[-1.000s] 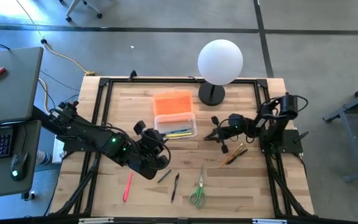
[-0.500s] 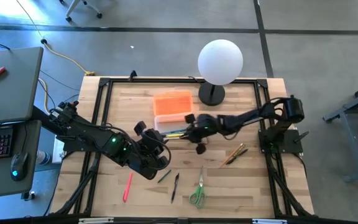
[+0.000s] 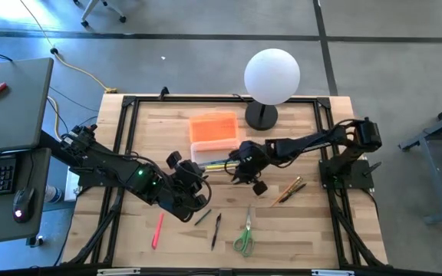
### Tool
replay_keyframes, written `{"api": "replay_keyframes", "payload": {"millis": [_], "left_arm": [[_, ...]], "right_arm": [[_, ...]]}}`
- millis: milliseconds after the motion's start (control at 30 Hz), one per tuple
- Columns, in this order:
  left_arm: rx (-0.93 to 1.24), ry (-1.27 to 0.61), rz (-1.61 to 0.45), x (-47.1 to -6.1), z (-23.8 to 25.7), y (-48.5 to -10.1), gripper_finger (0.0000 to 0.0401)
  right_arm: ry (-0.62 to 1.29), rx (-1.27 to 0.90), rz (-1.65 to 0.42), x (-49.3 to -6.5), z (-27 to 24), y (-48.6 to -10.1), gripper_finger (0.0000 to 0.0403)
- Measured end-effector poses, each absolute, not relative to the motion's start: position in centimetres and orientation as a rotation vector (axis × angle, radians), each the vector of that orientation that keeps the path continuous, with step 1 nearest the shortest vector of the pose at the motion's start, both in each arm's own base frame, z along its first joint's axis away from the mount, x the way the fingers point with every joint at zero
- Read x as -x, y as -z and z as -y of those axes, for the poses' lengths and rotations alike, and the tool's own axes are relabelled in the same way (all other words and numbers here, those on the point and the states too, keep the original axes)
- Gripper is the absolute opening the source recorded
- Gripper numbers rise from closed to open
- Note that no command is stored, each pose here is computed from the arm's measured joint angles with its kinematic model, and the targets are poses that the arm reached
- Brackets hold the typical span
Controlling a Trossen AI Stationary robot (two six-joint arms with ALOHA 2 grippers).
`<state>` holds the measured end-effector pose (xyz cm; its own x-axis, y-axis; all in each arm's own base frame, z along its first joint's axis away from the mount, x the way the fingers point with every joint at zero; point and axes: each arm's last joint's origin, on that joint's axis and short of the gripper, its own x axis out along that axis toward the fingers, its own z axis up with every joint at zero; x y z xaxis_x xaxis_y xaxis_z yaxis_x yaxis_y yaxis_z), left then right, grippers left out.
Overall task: Pick & place school supplies into a supply box
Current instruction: Put the top green crayon into the transparent supply box
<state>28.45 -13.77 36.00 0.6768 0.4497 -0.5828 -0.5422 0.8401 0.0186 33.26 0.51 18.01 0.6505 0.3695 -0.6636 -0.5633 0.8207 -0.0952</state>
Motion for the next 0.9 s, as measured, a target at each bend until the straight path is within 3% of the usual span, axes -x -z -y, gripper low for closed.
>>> {"api": "replay_keyframes", "payload": {"millis": [200,433,600,733,900], "left_arm": [[0.167,-0.560,-0.605,-28.5,13.8,-36.0,0.0117],[0.198,-0.552,-0.577,-28.8,14.0,-36.1,0.0117],[0.204,-0.542,-0.587,-28.9,14.1,-36.0,0.0117],[0.204,-0.542,-0.586,-28.9,14.1,-36.0,0.0117],[0.203,-0.544,-0.585,-28.9,14.1,-36.0,0.0117]], "right_arm": [[-0.553,0.274,-0.831,-32.2,-0.5,-17.1,0.0084],[-0.357,0.360,-1.001,-30.4,0.8,-14.7,0.0109],[-0.336,0.376,-0.825,-28.9,1.6,-12.2,0.0111],[-0.340,0.438,-0.647,-29.1,1.6,-12.6,0.0109],[-0.372,0.547,-0.579,-29.3,1.7,-12.7,0.0109]]}}
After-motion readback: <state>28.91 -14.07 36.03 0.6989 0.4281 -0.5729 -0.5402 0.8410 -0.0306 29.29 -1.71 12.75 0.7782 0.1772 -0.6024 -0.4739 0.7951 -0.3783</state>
